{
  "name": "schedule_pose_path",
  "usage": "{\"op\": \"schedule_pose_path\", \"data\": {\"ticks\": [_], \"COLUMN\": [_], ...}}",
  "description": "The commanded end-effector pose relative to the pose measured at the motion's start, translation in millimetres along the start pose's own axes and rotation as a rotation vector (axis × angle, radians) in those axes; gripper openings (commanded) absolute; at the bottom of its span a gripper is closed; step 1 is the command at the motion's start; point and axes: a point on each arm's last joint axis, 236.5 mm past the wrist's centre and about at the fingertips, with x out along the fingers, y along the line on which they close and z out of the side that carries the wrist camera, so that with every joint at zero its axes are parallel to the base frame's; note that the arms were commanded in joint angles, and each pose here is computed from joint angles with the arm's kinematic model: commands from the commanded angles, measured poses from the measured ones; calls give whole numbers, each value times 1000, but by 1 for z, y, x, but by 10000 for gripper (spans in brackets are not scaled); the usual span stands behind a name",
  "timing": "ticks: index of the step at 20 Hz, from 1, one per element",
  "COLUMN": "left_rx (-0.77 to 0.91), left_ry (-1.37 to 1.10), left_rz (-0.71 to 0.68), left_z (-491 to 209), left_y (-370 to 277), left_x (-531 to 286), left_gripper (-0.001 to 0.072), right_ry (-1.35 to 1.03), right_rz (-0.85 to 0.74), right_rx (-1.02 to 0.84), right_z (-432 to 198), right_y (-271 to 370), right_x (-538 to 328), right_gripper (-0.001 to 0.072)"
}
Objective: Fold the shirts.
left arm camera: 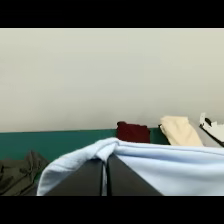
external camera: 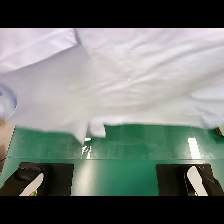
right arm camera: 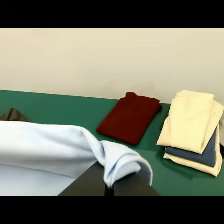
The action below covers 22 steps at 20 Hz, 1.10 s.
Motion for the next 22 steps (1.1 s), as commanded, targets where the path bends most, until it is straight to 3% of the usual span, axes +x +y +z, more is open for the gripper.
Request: {"op": "schedule_pose_path", "data": {"ticks": [1, 5, 9, 13, 17, 22], "left_rx": [-36, -199, -241, -297, -279, -279], "left_ry": [264, 600, 726, 742, 903, 1341], "left_rz": [17, -145, -67, 18, 20, 38], "left_z": [-75, -234, -359, -438, -485, -551], "left_y": [16, 10, 58, 95, 99, 95], "left_x": [54, 162, 247, 298, 282, 186], "left_gripper": [23, 23, 22, 23, 23, 23], "right_ry": [220, 607, 784, 912, 1000, 1264], "right_rz": [40, 155, 174, 221, 247, 63], "right_rx": [153, 359, 517, 555, 506, 479], "right_z": [-43, -188, -306, -364, -376, -443], "right_y": [-36, -80, -97, -92, -98, -136], "right_x": [49, 164, 273, 342, 354, 301], "right_gripper": [24, 24, 24, 24, 25, 25]}}
